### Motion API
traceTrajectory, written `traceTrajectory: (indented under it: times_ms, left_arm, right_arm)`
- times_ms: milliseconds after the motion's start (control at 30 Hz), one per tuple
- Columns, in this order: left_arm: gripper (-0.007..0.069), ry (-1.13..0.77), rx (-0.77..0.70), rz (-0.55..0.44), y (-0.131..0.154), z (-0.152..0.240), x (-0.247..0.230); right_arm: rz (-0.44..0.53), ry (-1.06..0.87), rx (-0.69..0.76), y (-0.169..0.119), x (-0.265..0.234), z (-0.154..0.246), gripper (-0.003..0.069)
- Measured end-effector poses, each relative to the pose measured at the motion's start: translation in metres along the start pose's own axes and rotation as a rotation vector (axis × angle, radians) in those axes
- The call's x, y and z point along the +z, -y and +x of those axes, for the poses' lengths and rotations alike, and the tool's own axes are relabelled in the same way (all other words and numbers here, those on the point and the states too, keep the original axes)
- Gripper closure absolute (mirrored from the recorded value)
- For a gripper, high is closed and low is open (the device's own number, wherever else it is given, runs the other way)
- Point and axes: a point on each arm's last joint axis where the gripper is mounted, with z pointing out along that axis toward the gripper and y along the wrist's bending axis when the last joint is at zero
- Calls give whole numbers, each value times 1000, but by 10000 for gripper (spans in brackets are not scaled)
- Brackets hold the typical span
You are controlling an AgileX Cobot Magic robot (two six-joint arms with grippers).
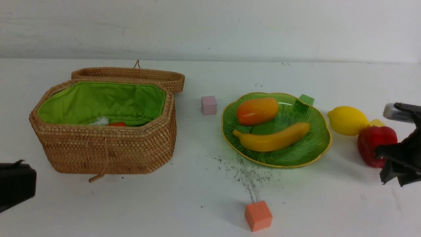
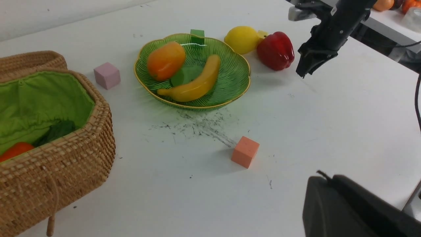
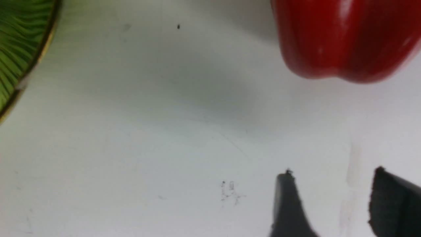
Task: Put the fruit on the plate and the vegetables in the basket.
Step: Grab a mountain bell pepper with your right arm and put it into the left basket
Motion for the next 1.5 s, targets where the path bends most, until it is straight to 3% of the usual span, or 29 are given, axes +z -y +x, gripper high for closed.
traceTrajectory:
  times_ms: [100, 233, 667, 867, 1000, 1500]
  left_arm:
    - [621, 0, 3, 0, 0, 0, 0]
    - [621, 1, 2, 1, 0, 0, 0]
    - [621, -4, -16, 21, 2, 0, 0]
    - [621, -11, -36, 41, 4, 1, 0]
    - [621, -11, -37, 43, 4, 1, 0]
    - [621, -31, -42, 45, 4, 3, 0]
  right_arm:
    - [4, 68, 63, 0, -4, -5, 54]
    - [-2, 188, 118, 1, 2, -18, -13]
    - [-8, 231, 183, 9, 53, -51, 2]
    - [-2, 235, 126, 8, 52, -53, 75]
    - [0, 235, 110, 8, 52, -53, 164]
    - [-6, 190, 75, 7, 49, -49, 164]
